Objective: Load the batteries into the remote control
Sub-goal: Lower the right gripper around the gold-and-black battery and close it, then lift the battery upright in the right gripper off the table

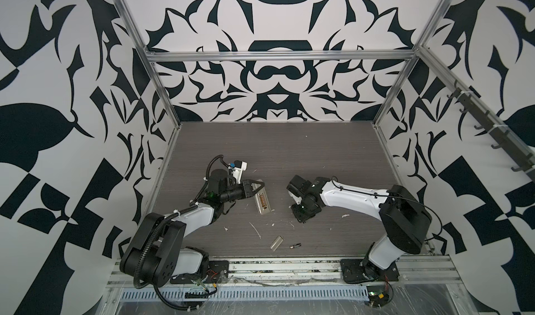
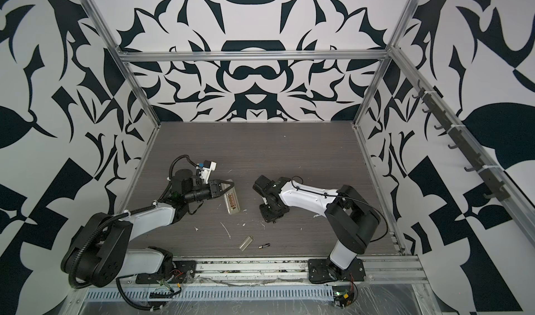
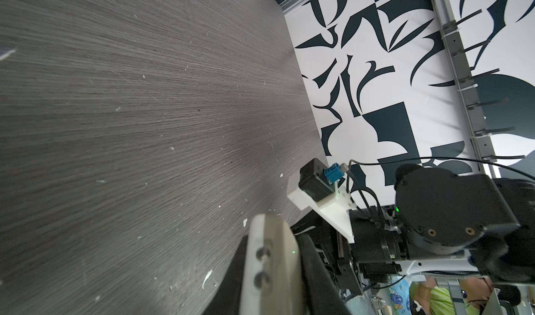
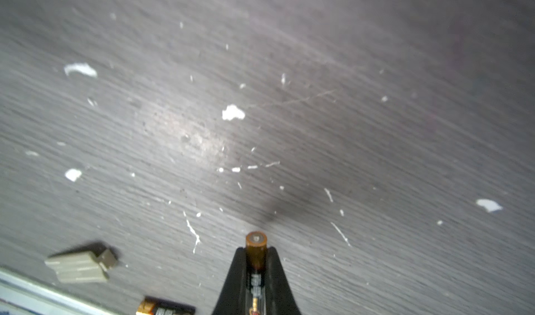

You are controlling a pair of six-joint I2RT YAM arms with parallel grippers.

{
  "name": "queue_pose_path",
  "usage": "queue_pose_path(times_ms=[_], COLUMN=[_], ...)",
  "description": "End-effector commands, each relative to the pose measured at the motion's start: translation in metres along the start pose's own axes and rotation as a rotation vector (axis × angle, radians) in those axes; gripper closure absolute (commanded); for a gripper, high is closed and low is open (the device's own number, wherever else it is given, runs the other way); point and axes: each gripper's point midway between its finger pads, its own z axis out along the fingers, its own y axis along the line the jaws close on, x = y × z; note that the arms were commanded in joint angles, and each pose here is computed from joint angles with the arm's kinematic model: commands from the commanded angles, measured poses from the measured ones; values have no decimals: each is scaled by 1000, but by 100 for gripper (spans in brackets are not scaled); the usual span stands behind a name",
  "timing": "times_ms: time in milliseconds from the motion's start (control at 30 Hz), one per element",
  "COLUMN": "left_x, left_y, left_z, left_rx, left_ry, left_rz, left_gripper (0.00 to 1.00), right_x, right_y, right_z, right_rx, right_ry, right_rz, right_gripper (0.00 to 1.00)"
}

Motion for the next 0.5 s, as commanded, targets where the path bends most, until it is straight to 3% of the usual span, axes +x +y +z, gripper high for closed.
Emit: queue_pose_path(times_ms=[0, 233, 467], left_x=[-7, -6, -5], left_y=[-11, -10, -9], left_z=[-2, -2, -3], left_rx=[17, 15, 11], left_ry=[-20, -20, -24], left_rz=[50, 54, 57], left_gripper=[100, 100, 100], right_x=[12, 12, 10], right_y=[-1, -8, -13], right_z=[0, 10, 10], right_rx=[10, 59, 84], right_ry=[72, 94, 86], right_rz=[-30, -38, -35], right_gripper=[90, 86, 69])
